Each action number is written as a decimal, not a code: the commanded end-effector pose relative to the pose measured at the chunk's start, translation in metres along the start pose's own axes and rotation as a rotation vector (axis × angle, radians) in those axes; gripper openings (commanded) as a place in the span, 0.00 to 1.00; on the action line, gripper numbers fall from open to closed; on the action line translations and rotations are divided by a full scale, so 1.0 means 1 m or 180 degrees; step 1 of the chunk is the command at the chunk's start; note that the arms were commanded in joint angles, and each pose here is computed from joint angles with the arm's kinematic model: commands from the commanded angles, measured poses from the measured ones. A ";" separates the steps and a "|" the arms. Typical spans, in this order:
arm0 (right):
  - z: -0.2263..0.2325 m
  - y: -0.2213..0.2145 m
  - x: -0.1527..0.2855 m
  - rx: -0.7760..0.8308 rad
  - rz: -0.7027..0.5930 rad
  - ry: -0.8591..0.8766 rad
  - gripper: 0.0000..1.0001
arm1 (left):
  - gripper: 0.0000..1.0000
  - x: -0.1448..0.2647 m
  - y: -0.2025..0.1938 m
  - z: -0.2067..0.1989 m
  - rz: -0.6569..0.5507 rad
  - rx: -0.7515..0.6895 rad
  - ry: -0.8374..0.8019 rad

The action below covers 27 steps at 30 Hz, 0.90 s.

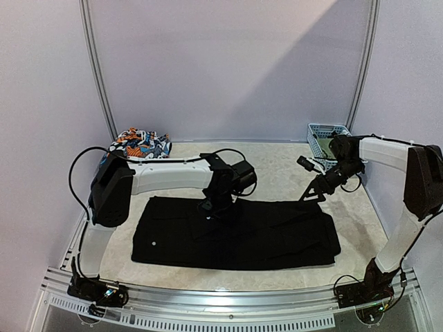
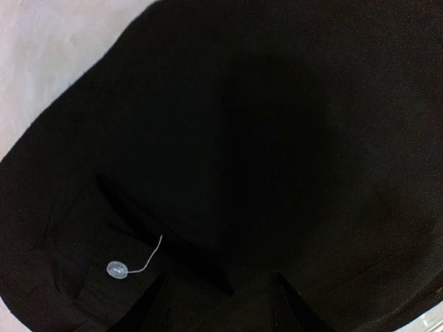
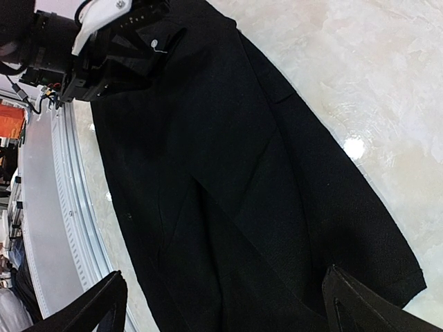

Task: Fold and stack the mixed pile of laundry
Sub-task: Adjust the rectangle-folded shirt at the center of the board.

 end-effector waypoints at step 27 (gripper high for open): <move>-0.017 0.000 -0.004 0.0121 0.0048 -0.0331 0.98 | 0.00 0.000 -0.013 0.009 0.0218 -0.0191 0.0377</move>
Point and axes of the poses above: each gripper's point midway between its finger pads, its own x axis back along the fingers, its own z axis along the line the jaws close on, y = z × x, the point moved 2 cm from there along x, back along the fingers, and after that the axes turned 11 degrees about -x, right-handed, at the moved point
